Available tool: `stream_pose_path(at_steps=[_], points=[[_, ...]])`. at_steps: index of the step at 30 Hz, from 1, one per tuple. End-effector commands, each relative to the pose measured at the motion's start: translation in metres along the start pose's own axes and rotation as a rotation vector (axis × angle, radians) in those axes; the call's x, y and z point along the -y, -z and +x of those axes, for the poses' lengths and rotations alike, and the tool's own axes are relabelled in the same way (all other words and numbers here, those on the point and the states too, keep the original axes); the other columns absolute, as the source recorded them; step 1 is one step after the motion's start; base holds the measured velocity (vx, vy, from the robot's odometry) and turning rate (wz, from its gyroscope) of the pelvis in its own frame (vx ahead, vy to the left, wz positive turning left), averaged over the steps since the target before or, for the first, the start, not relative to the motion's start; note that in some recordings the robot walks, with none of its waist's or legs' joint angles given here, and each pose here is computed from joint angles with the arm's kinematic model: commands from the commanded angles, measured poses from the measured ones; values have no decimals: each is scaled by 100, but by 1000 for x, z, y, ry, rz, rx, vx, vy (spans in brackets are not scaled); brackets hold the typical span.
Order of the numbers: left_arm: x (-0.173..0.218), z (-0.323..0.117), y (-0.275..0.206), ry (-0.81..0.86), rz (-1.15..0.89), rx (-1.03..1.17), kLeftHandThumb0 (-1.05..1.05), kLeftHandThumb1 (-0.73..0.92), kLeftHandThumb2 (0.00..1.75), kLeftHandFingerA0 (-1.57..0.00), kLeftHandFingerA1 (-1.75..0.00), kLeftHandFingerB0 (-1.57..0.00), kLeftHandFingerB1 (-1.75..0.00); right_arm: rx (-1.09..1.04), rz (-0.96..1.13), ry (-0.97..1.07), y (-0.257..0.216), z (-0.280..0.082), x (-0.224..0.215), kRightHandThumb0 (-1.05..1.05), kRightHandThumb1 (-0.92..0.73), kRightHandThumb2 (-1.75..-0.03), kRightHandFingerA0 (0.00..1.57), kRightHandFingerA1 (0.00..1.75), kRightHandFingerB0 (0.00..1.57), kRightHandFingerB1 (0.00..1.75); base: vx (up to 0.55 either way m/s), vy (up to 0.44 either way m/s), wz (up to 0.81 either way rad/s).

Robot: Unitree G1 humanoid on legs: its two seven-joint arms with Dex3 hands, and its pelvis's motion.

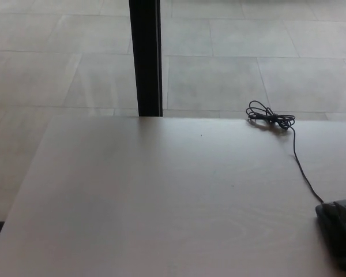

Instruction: The robot uses its right fingers to click on the left button of the black mouse placed on the table.

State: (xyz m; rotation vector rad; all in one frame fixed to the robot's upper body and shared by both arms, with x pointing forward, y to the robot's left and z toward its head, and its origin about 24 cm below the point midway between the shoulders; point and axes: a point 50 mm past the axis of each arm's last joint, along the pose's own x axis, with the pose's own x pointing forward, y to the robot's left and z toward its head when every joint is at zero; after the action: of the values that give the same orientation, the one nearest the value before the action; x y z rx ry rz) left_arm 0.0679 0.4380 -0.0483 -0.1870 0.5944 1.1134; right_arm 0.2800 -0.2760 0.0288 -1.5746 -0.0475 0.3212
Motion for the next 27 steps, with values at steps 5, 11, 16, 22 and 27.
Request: stream_pose_path(at_steps=[5, 11, 16, 22, 27], points=[[-2, 2, -12, 4, -2, 38, -74, 70, 61, -71, -59, -60, -51, -19, -56, -226, -5, -14, -37, -71, -87, -66, 25, 45, 43, 38, 0, 0, 0], [-3, 2, -13, -6, -4, 38, -75, 69, 61, -73, -58, -61, -51, -28, -92, -213, 0, -13, -33, -72, -85, -65, 25, 47, 45, 39, 0, 0, 0], [-4, 2, -11, -1, 5, 36, -72, 70, 61, -72, -59, -60, -51, -32, -99, -161, 6, -10, -19, -72, -85, -66, 25, 47, 47, 39, 0, 0, 0], [-6, 1, -10, -2, -15, 31, -73, 69, 61, -71, -62, -56, -51, -26, -79, -11, 9, 10, 27, -67, -81, -64, 28, 44, 45, 39, 0, 0, 0], [-7, 1, -9, -15, 6, 31, -73, 71, 62, -75, -60, -59, -50, -12, -63, 85, 6, 29, 88, -73, -70, -99, 20, 52, 32, 48, 0, 0, 0]])
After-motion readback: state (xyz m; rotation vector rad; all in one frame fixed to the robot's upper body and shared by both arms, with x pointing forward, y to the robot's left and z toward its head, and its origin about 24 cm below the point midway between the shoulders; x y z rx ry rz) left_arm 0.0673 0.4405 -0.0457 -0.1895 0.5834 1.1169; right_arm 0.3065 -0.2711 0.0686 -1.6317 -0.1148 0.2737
